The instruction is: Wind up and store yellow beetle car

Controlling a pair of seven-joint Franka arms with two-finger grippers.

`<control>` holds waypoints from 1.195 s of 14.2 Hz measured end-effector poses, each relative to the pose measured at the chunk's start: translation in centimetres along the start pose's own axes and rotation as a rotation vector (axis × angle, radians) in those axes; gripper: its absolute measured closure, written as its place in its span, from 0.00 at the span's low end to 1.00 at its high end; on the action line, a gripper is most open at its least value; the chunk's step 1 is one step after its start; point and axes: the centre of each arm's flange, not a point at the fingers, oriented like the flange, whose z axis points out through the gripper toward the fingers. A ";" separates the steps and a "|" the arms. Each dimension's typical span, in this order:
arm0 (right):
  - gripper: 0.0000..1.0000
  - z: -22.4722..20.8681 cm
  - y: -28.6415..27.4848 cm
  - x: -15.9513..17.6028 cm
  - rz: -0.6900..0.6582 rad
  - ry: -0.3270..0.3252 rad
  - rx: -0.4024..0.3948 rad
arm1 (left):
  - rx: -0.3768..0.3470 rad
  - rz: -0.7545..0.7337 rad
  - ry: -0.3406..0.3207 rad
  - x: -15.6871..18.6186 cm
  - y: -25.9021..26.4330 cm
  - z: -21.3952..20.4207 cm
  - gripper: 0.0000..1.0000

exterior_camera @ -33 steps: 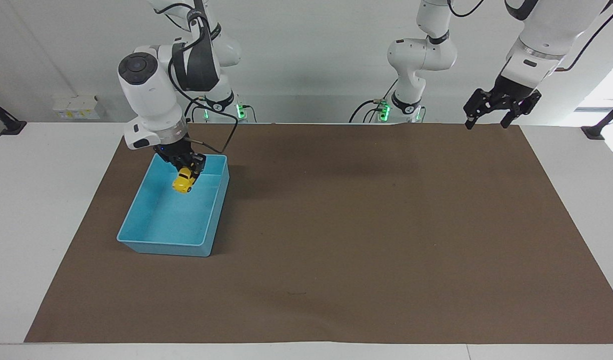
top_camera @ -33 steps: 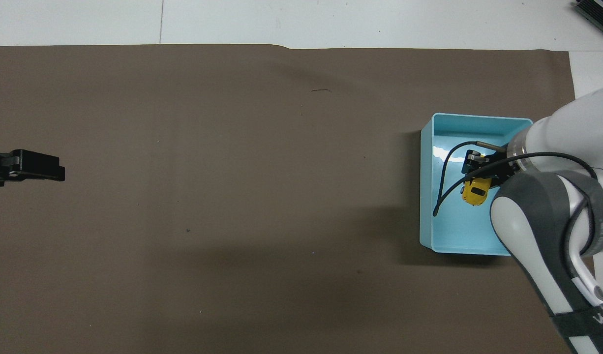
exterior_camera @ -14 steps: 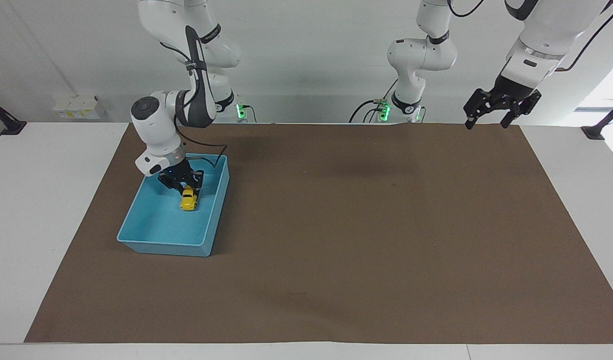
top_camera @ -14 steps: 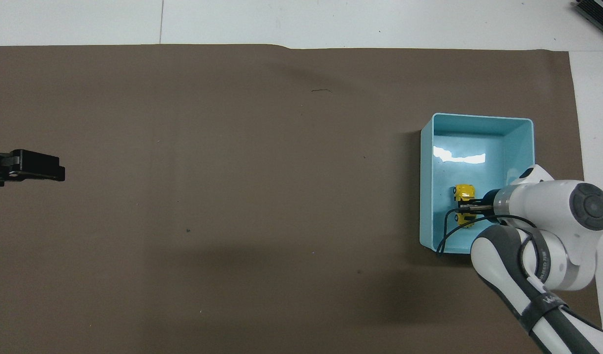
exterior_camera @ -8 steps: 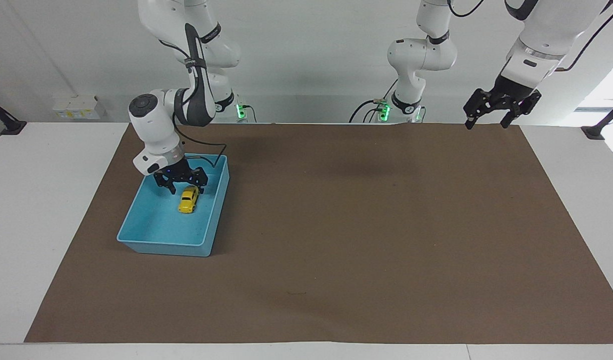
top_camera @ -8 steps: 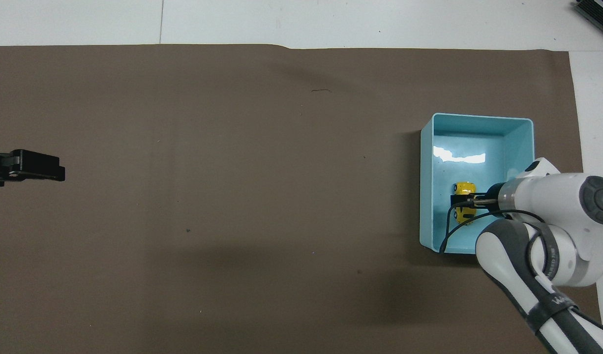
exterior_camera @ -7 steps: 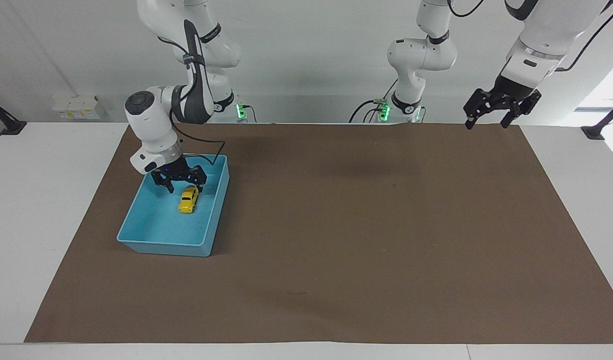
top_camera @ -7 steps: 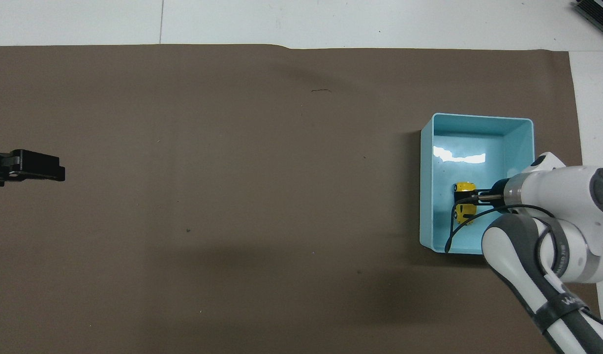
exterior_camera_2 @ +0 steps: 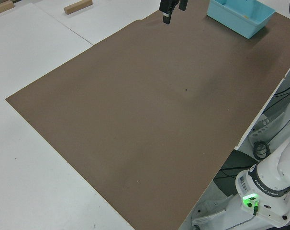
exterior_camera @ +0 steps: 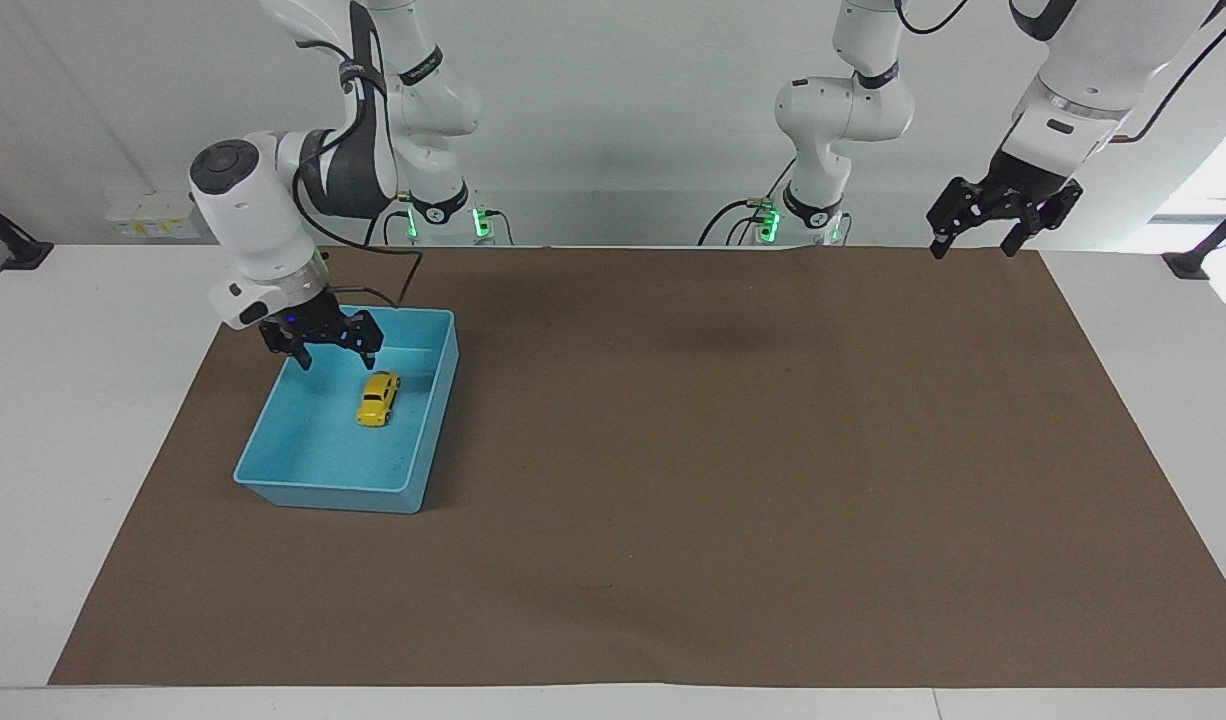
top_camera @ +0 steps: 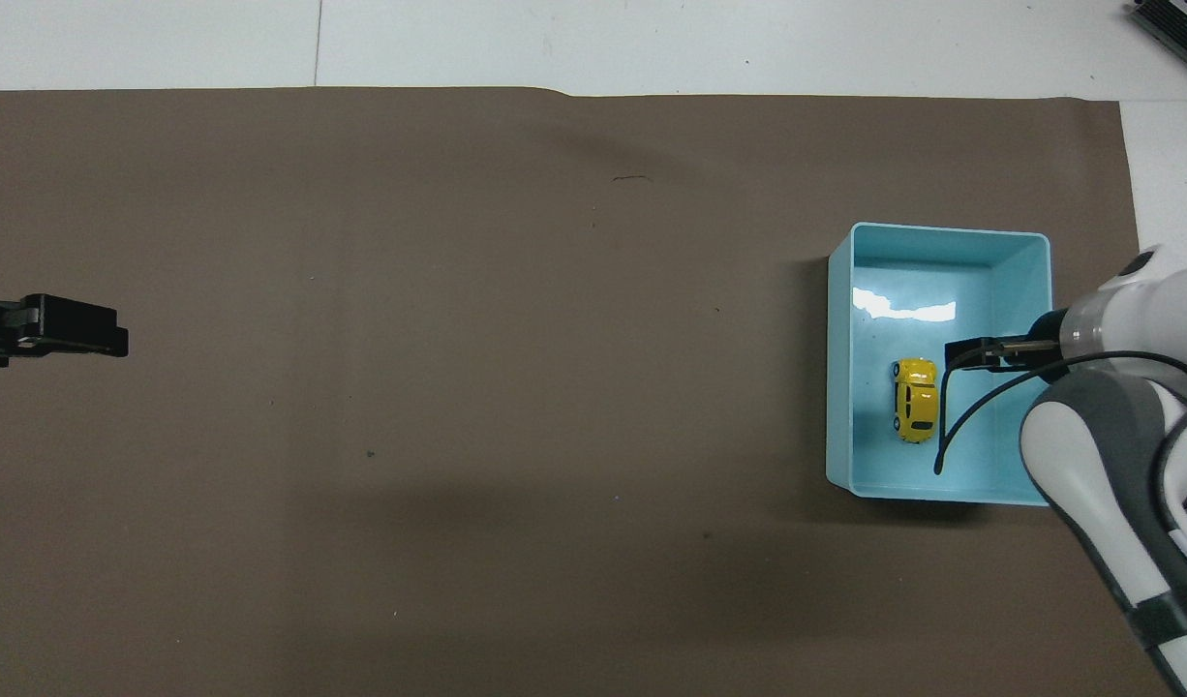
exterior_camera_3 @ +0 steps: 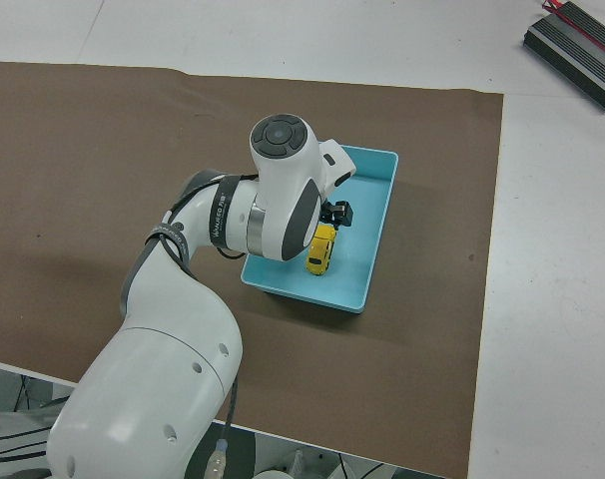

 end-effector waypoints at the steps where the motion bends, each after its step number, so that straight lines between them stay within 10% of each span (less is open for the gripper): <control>1: 0.00 -1.3 0.4 0.4 0.029 -0.003 -0.013 | 0.000 0.000 0.000 0.0 0.0 0.0 0.00; 17: 0.00 -15.5 -7.6 -0.1 0.209 -0.030 -0.054 | 0.000 0.000 0.000 0.0 0.0 0.0 0.00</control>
